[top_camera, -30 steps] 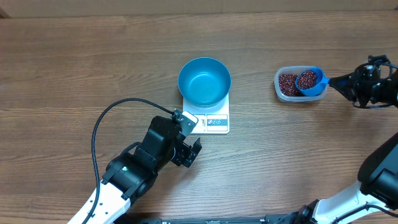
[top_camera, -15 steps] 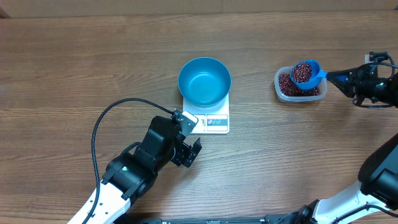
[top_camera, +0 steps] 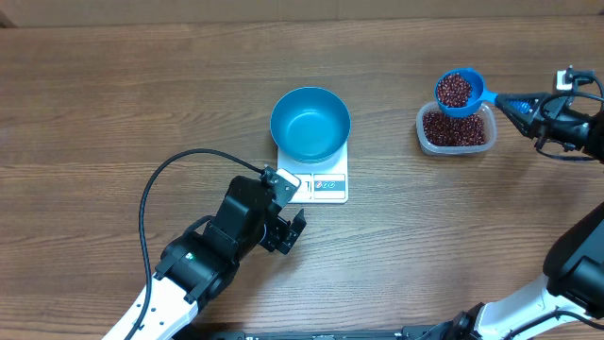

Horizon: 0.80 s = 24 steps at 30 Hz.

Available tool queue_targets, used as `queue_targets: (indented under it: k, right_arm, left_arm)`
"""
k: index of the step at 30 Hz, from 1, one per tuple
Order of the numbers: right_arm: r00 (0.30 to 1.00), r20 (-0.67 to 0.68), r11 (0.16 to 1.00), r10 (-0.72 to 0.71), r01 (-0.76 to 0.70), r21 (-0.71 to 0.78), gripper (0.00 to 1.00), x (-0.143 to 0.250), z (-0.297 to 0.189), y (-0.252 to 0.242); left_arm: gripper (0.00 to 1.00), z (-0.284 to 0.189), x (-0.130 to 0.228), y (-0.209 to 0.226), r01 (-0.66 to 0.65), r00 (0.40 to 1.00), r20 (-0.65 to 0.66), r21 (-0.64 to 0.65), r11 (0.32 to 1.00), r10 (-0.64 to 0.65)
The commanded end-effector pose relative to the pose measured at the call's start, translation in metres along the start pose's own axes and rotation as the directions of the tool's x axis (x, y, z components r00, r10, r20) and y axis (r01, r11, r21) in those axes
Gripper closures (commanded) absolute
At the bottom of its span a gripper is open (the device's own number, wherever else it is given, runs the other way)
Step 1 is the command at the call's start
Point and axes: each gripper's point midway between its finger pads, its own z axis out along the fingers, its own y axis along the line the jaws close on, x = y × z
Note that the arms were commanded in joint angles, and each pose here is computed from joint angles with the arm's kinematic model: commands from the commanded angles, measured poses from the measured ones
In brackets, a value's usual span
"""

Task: Scoop item into bowl and weigh 150g on scale
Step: 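Scoop beans and lift the filled scoop with the right gripper, then carry the scoop over the teal bowl and tip beans in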

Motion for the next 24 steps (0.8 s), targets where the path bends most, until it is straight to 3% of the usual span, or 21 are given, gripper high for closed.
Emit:
queue_targets:
  k: [1,12,24]
  right_arm:
    - [0.999,-0.031,0.995,-0.031,0.028,-0.092,0.96,0.004,0.011,0.023]
    - [0.976,-0.164,0.983,-0.142,0.120,-0.138,0.96,0.019,0.062,0.084]
    - [0.911,-0.308,0.961,-0.273,0.270,-0.051,0.96,0.059,0.134,0.129]
  left_arm:
    - [0.00,-0.002,0.000,0.001,0.010,1.000,0.008,0.001,1.000,-0.010]
    - [0.00,-0.002,0.000,0.001,0.010,1.000,0.008,0.001,1.000,-0.010]
    - [0.00,-0.002,0.000,0.001,0.010,1.000,0.008,0.001,1.000,-0.010]
